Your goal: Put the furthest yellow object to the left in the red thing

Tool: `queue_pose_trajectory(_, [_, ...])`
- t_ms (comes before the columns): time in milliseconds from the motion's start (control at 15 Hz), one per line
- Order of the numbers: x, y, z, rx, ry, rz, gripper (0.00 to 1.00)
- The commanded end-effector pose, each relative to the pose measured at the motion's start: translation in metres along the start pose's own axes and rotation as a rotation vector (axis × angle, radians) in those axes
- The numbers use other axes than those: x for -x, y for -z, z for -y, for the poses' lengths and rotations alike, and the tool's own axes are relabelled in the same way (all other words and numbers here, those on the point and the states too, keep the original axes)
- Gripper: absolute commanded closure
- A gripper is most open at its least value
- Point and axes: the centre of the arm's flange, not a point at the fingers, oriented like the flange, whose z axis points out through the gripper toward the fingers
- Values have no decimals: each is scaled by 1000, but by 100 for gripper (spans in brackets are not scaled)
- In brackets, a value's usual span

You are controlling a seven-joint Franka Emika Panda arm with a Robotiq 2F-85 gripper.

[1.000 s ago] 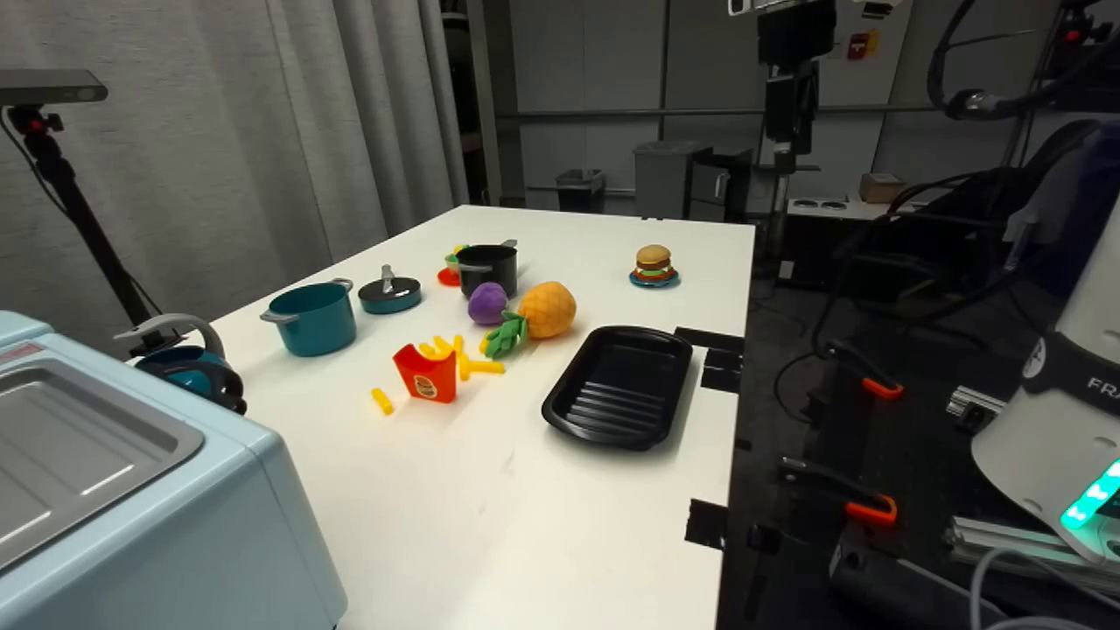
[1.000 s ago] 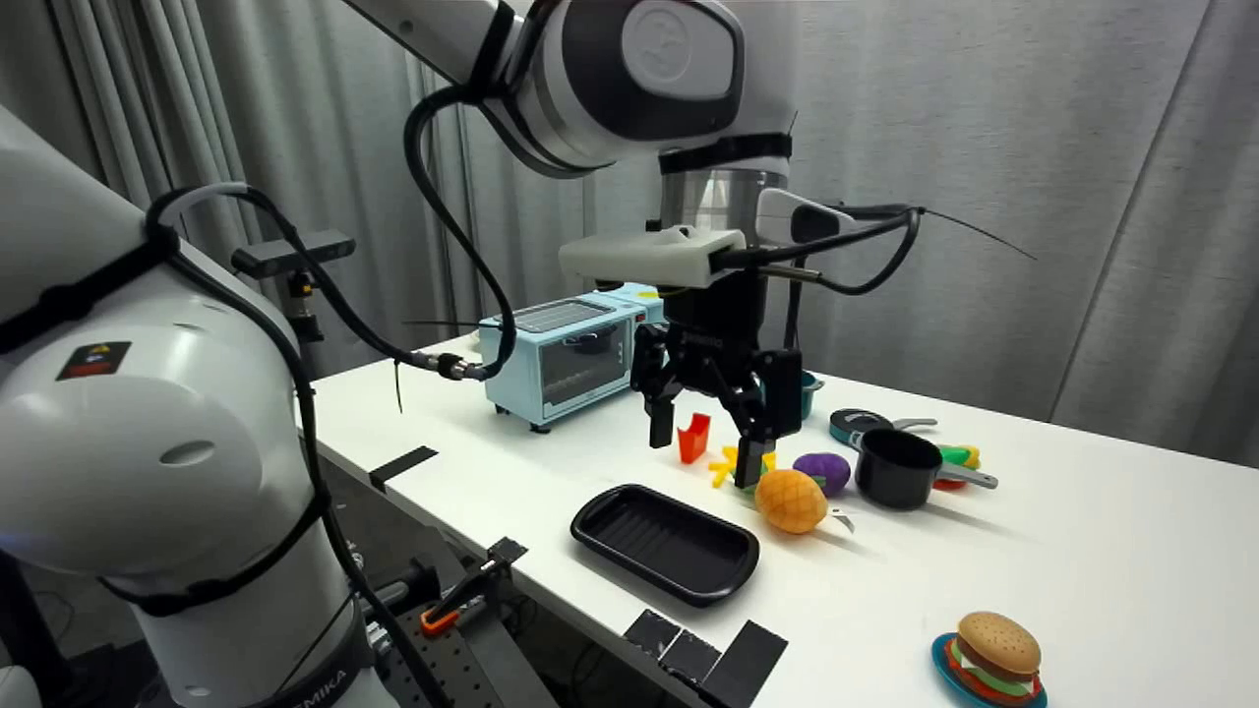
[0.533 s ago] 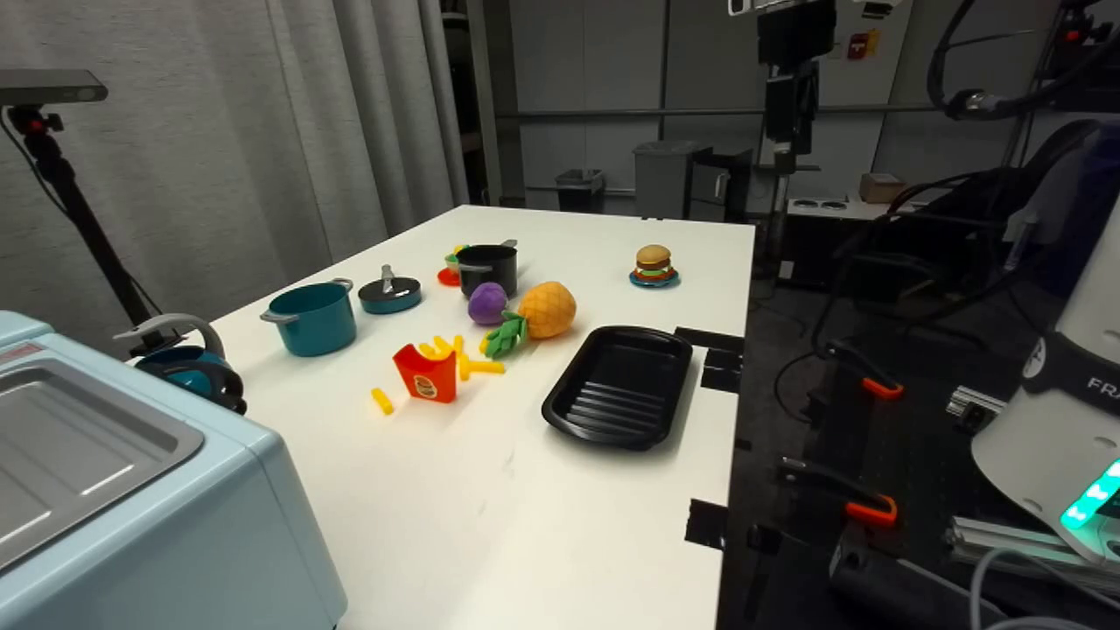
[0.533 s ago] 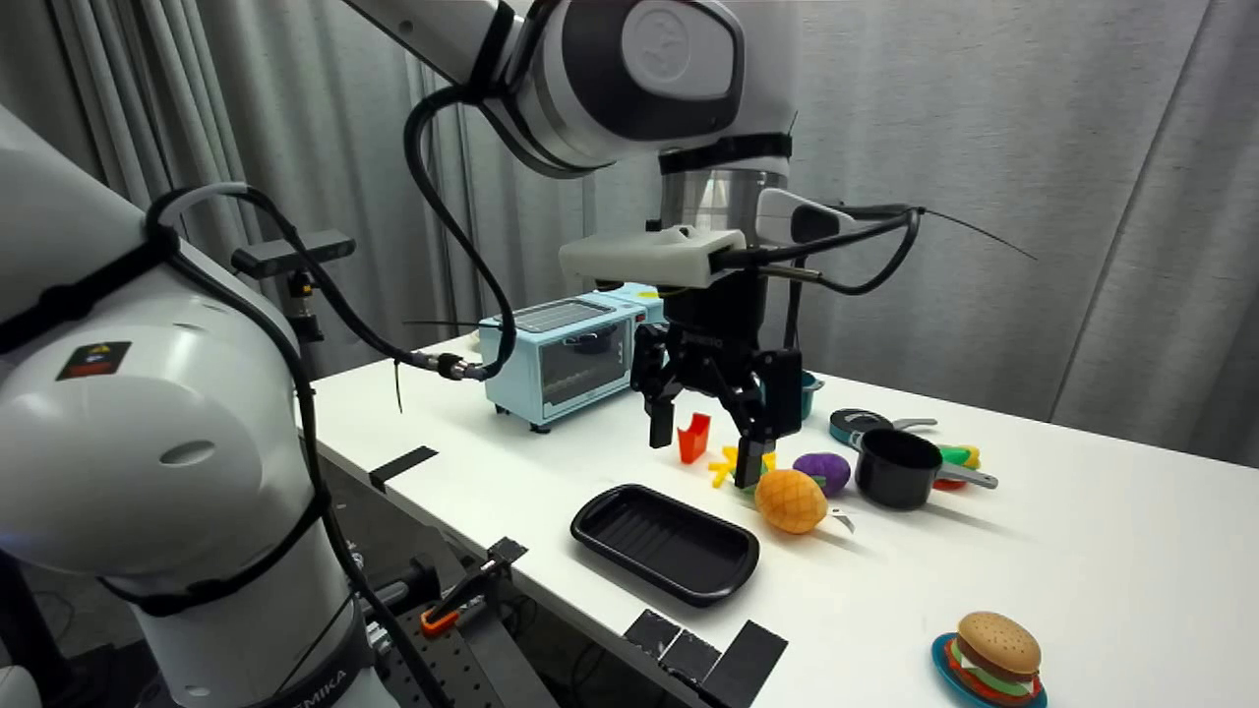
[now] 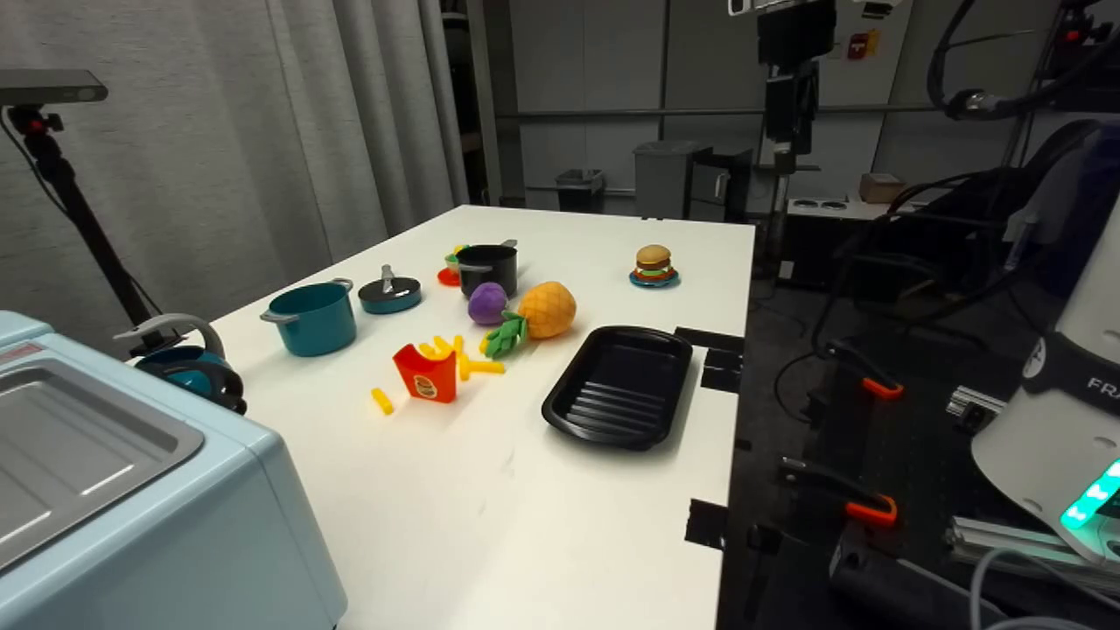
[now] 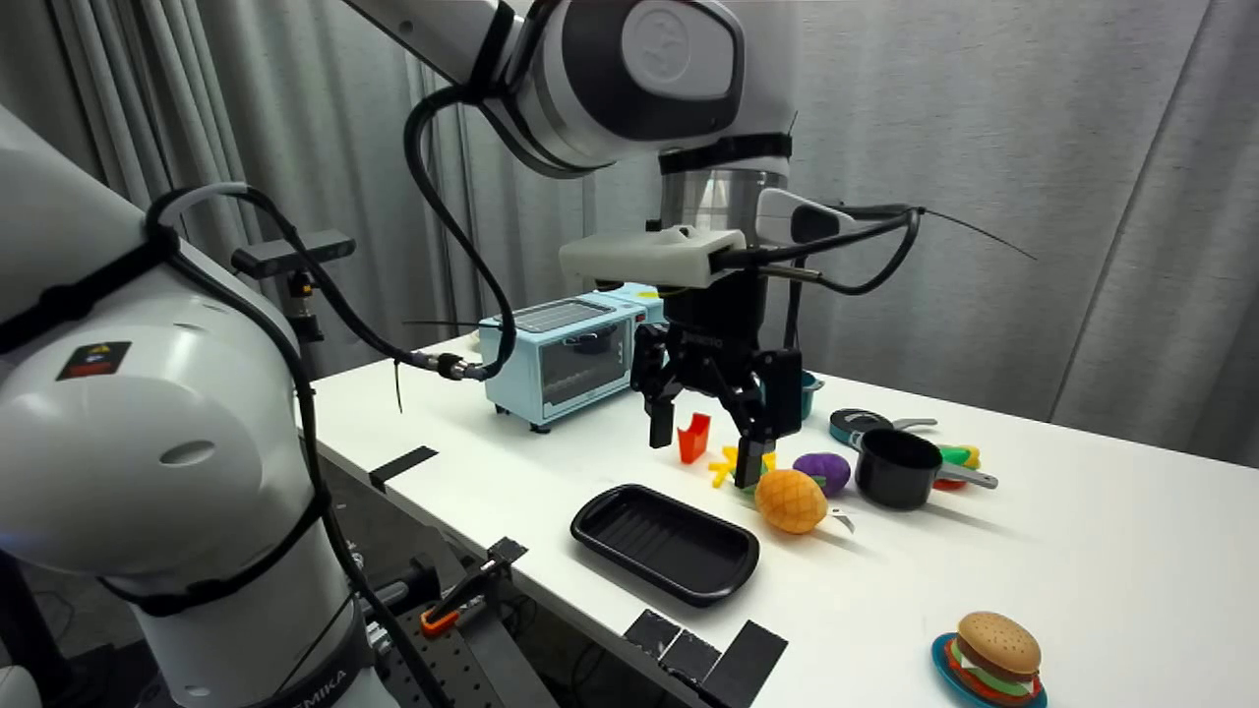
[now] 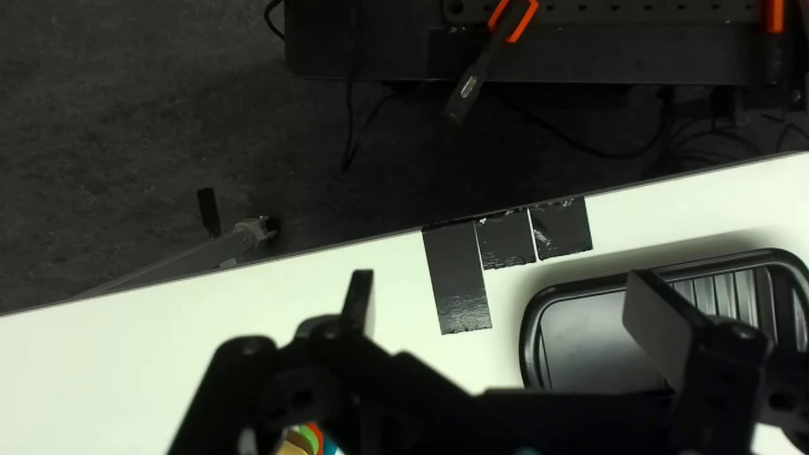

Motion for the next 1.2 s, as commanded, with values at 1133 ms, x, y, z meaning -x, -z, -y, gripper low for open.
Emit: queue_pose_trajectory(1133, [-99, 35, 84, -68, 123, -128, 0])
